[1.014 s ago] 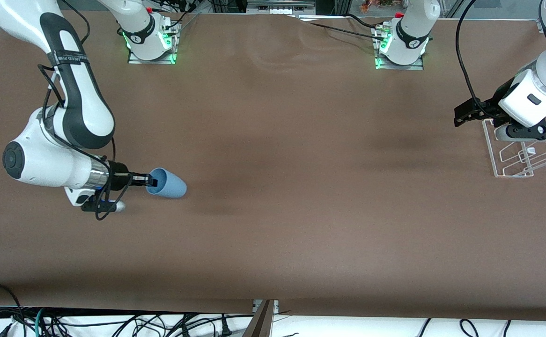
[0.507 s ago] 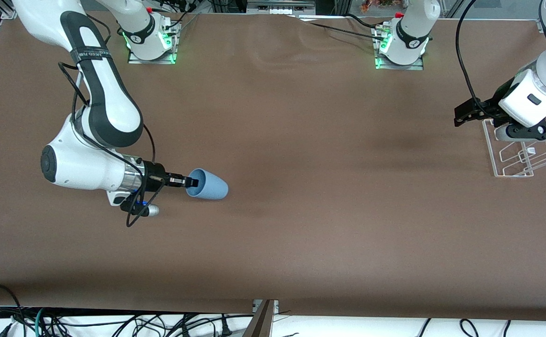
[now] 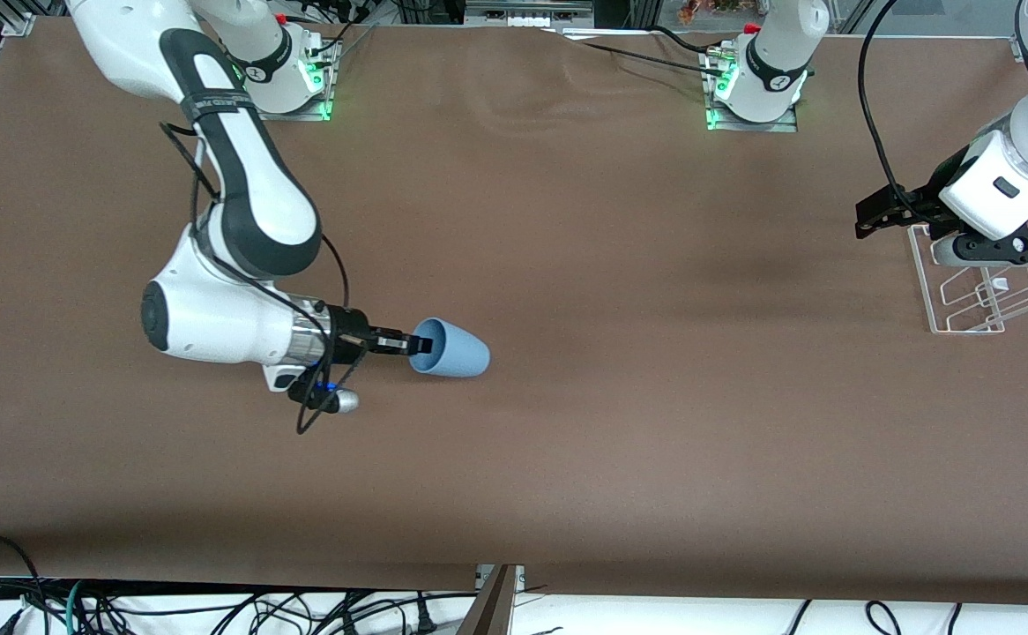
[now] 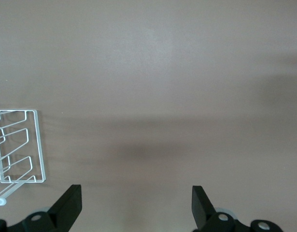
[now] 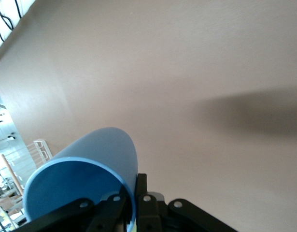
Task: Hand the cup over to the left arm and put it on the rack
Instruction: 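Lift the blue cup with the right gripper toward the table middle, then hold the cup with the right gripper while the left gripper approaches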
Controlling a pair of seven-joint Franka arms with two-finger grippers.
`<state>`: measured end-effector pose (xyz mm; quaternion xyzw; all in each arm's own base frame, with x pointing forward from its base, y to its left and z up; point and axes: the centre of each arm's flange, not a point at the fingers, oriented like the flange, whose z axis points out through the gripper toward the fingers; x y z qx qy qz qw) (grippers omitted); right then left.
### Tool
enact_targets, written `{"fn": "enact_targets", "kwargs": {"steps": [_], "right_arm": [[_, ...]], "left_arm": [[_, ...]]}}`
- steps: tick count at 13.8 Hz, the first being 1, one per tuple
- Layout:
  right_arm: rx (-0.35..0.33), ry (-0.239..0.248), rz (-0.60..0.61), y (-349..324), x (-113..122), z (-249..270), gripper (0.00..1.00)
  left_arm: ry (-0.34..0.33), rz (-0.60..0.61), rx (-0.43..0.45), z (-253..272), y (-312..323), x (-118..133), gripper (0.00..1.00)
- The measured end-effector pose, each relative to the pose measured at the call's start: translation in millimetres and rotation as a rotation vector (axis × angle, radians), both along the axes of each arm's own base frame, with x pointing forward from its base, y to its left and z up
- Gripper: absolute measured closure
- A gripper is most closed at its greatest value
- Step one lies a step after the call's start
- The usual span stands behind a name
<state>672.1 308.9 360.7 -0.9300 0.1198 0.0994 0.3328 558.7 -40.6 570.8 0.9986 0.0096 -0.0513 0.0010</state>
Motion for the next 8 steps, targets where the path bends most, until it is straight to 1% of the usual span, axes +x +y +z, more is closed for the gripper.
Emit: {"fn": "enact_targets", "kwargs": {"steps": [2,3,4,5,6,8], "right_arm": [[0.006,-0.024,-0.021,22.6,0.4,-0.6,0.95],[0.009,-0.034,-0.029,33.7,-0.7,-1.2,0.95],[0.014,-0.033,-0.042,44.5,-3.1,-3.2,0.95],[0.024,-0.025,-0.058,54.8,-6.2,-5.6,0.95],[0.037,-0.017,-0.078,66.2,-9.7,-7.5,0.95],[0.052,-0.008,-0.114,90.5,-18.1,-8.8,0.95]], "left_arm": [[0.002,-0.003,0.0,-0.6,-1.6,-0.1,0.0],[0.014,-0.011,0.0,-4.3,-5.8,0.0,0.0],[0.034,-0.022,-0.007,-12.0,-13.3,1.3,0.0],[0.057,-0.032,-0.039,-22.5,-24.3,4.0,0.0],[0.088,-0.034,-0.098,-36.1,-36.4,8.1,0.0],[0.165,-0.009,-0.249,-70.6,-54.5,20.0,0.0]]}}
